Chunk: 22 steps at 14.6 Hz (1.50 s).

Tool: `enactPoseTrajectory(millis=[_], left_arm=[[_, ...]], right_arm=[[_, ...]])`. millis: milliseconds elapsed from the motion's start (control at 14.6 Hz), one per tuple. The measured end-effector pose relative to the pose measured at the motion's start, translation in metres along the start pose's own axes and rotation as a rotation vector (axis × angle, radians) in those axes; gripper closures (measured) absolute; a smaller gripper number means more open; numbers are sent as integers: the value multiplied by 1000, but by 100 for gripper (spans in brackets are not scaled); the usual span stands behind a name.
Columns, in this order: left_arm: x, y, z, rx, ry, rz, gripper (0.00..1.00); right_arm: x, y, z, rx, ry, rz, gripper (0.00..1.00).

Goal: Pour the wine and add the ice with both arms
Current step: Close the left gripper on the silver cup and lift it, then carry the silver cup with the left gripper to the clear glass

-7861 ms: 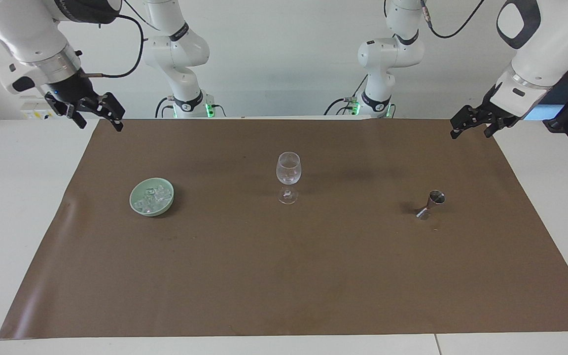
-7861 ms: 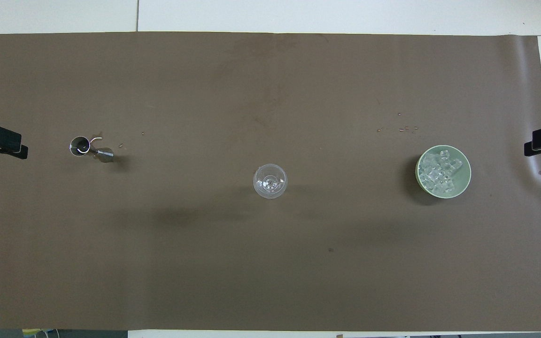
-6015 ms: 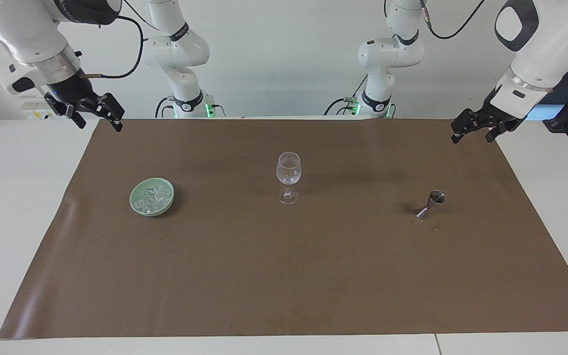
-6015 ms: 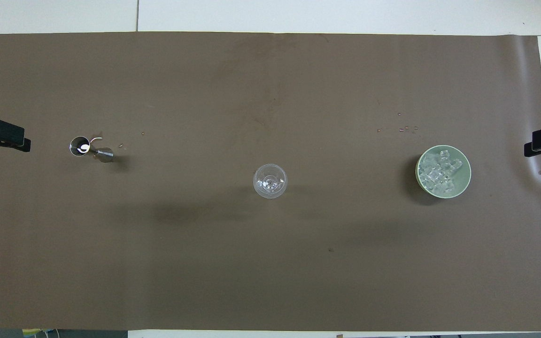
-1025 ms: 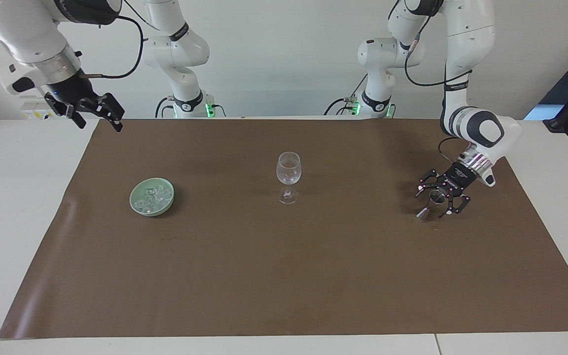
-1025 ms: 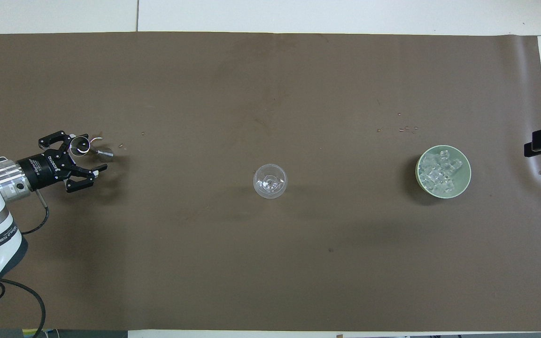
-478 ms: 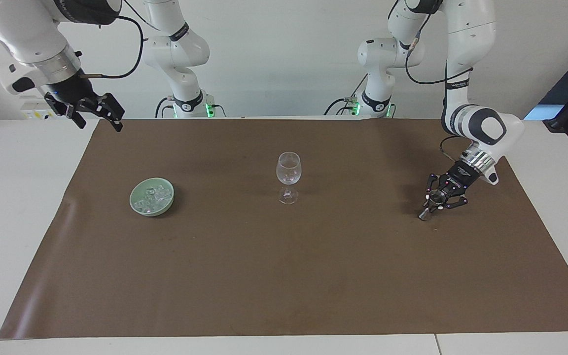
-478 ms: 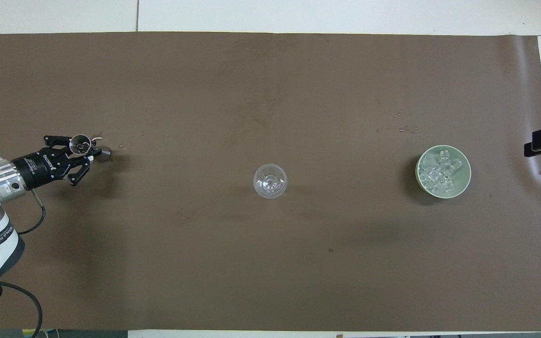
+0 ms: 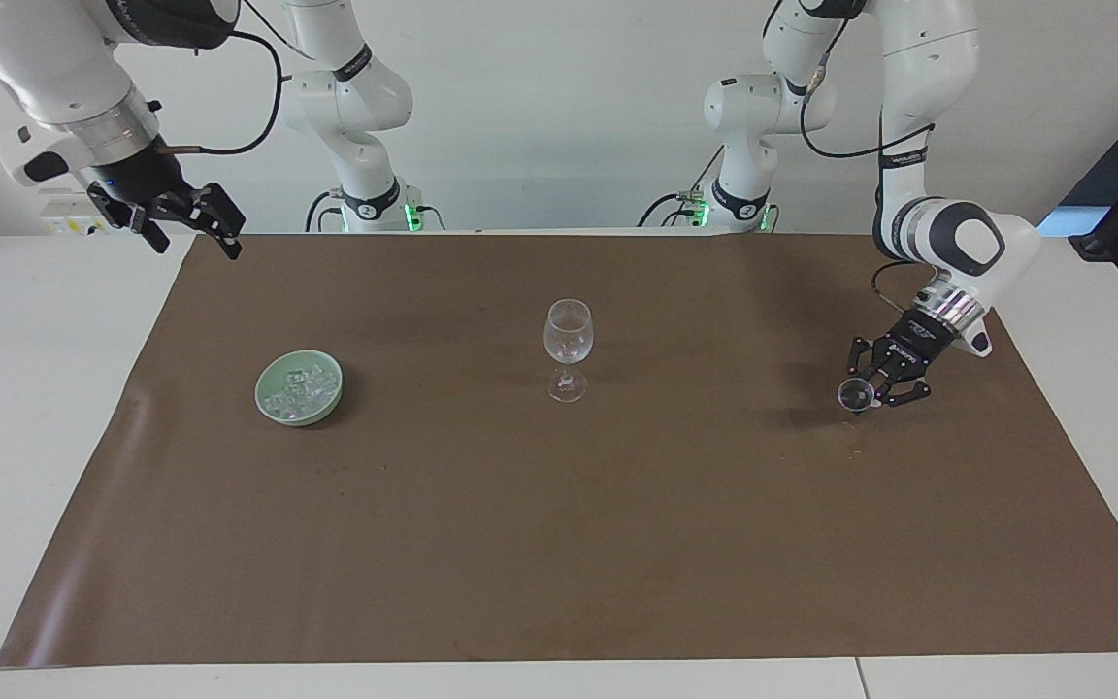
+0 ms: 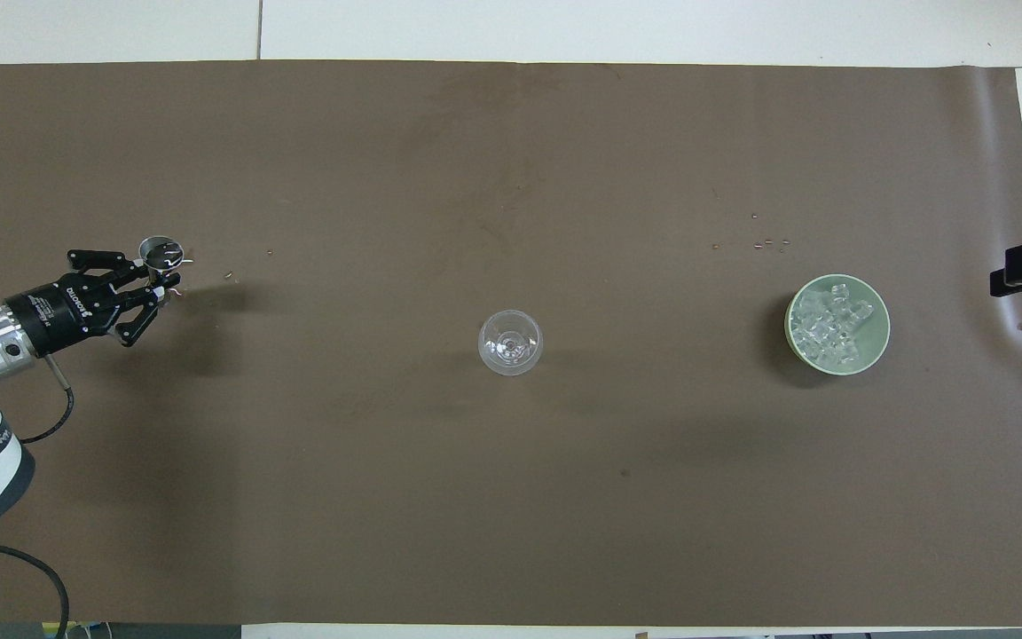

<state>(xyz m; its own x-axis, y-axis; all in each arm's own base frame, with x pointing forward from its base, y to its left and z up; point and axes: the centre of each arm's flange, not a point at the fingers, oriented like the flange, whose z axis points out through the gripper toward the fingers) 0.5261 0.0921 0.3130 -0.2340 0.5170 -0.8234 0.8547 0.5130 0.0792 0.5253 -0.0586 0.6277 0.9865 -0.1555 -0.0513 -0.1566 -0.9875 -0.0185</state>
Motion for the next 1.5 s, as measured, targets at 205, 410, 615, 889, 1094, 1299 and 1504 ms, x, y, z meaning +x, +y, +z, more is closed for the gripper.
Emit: enactPoseTrajectory(millis=[205, 410, 615, 889, 1094, 1299, 1504], left_arm=[[-17, -4, -13, -8, -36, 17, 78], [-35, -13, -30, -6, -91, 27, 78], [-62, -18, -43, 11, -154, 2, 78], [-104, -30, -61, 53, -240, -13, 78], [-141, -50, -60, 110, -260, -5, 78], [-180, -75, -50, 175, -268, -1, 78], [-212, -105, -29, 249, -255, 5, 78]], right_arm=[[0, 0, 0, 0, 0, 0, 0], [0, 0, 0, 0, 0, 0, 0], [0, 0, 0, 0, 0, 0, 0], [0, 0, 0, 0, 0, 0, 0], [0, 0, 0, 0, 0, 0, 0], [0, 0, 0, 0, 0, 0, 0], [0, 0, 0, 0, 0, 0, 0]])
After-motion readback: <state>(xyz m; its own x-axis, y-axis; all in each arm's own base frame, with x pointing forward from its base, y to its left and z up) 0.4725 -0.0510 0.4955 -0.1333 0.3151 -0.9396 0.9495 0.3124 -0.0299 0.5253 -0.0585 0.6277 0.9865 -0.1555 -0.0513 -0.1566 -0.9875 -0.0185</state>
